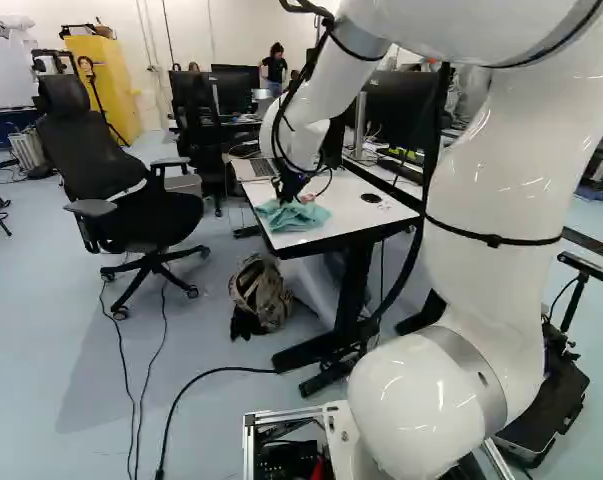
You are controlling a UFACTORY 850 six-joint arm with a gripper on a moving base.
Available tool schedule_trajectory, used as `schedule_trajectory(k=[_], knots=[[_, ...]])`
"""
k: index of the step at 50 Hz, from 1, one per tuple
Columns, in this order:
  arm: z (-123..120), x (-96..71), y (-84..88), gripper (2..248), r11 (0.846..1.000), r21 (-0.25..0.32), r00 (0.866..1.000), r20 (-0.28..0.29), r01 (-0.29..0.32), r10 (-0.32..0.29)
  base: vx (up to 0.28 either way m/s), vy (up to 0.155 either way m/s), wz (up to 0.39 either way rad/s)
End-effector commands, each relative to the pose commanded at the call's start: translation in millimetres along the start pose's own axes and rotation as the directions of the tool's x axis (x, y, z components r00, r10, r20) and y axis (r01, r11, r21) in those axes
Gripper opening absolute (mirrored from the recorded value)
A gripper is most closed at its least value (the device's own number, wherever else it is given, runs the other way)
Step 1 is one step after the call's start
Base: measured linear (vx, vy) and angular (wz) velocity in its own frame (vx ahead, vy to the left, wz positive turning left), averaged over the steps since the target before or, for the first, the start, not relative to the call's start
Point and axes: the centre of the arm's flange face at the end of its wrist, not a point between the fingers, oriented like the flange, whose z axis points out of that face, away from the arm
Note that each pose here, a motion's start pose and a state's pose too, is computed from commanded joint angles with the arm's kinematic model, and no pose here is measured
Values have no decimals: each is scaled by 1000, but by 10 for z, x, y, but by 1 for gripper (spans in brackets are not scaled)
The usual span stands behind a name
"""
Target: Clean the table with the green towel
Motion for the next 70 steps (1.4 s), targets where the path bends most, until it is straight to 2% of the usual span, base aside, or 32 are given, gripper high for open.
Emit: schedule_trajectory(k=[24,54,70], knots=[[-326,54,204,22,999,-22,998,-56,-33,32,0,0,0],[-597,308,615,22,993,-66,987,-134,-98,88,0,0,0],[-528,426,872,22,987,-91,983,-142,-134,121,0,0,0]])
